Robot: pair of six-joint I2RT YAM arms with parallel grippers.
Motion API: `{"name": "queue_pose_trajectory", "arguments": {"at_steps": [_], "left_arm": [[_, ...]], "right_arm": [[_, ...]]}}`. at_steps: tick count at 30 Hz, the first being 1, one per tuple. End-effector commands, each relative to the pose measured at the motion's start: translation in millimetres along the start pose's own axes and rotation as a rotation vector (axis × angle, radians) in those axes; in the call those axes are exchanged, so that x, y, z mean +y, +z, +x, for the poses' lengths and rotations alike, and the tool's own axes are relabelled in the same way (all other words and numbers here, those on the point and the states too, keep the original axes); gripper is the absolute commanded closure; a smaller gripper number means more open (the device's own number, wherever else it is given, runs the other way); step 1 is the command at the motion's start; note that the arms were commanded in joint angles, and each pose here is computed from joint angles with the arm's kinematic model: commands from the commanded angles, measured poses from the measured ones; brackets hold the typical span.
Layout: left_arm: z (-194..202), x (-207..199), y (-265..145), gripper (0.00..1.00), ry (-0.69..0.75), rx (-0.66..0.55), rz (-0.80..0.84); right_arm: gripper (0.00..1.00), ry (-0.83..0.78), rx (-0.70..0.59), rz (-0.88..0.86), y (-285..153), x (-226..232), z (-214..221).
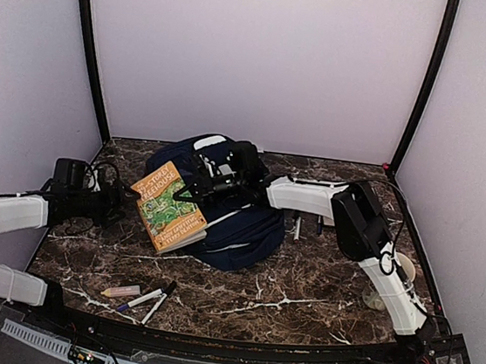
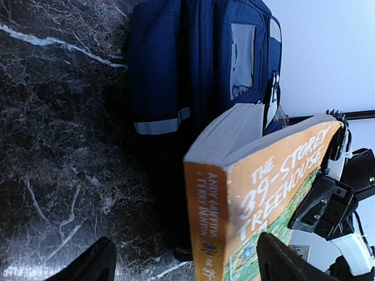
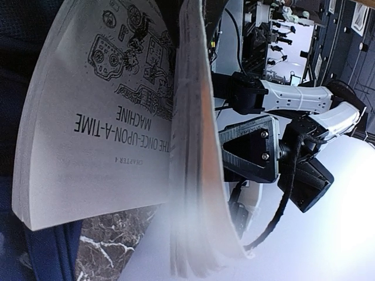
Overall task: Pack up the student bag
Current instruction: Pass from the right arm to the left
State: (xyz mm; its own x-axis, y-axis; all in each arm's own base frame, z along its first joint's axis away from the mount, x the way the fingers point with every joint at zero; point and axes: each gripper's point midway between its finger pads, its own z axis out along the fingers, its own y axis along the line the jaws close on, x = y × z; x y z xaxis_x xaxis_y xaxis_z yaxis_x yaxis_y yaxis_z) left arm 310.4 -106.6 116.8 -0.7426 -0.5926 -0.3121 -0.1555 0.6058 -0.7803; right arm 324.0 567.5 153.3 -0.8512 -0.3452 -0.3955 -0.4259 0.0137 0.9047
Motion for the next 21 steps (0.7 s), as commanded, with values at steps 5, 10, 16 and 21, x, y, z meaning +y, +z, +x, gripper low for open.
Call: {"name": "queue_pose_trajectory", "arguments": {"at_steps": [5, 10, 16, 21], "left_arm": [[3.5, -16.9, 32.2, 0.15, 0.059, -0.002, 0.195], [9.0, -23.7, 49.0, 0.19, 0.046, 0.018, 0.248], [11.7, -23.0, 60.0, 0.27, 0.019, 0.030, 0.286], [9.8, -27.2, 57.1, 0.37, 0.005, 0.003, 0.329]], "right_arm": [[1.00, -0.011, -0.038, 0.014, -9.6, -34.5, -5.3], [1.00, 0.007, -0.035, 0.028, -8.9, -47.1, -0.3], [1.00, 0.027, -0.033, 0.052, -8.2, -61.1, 4.8], [1.00, 0.049, -0.031, 0.070, -7.6, -71.1, 10.2]]}}
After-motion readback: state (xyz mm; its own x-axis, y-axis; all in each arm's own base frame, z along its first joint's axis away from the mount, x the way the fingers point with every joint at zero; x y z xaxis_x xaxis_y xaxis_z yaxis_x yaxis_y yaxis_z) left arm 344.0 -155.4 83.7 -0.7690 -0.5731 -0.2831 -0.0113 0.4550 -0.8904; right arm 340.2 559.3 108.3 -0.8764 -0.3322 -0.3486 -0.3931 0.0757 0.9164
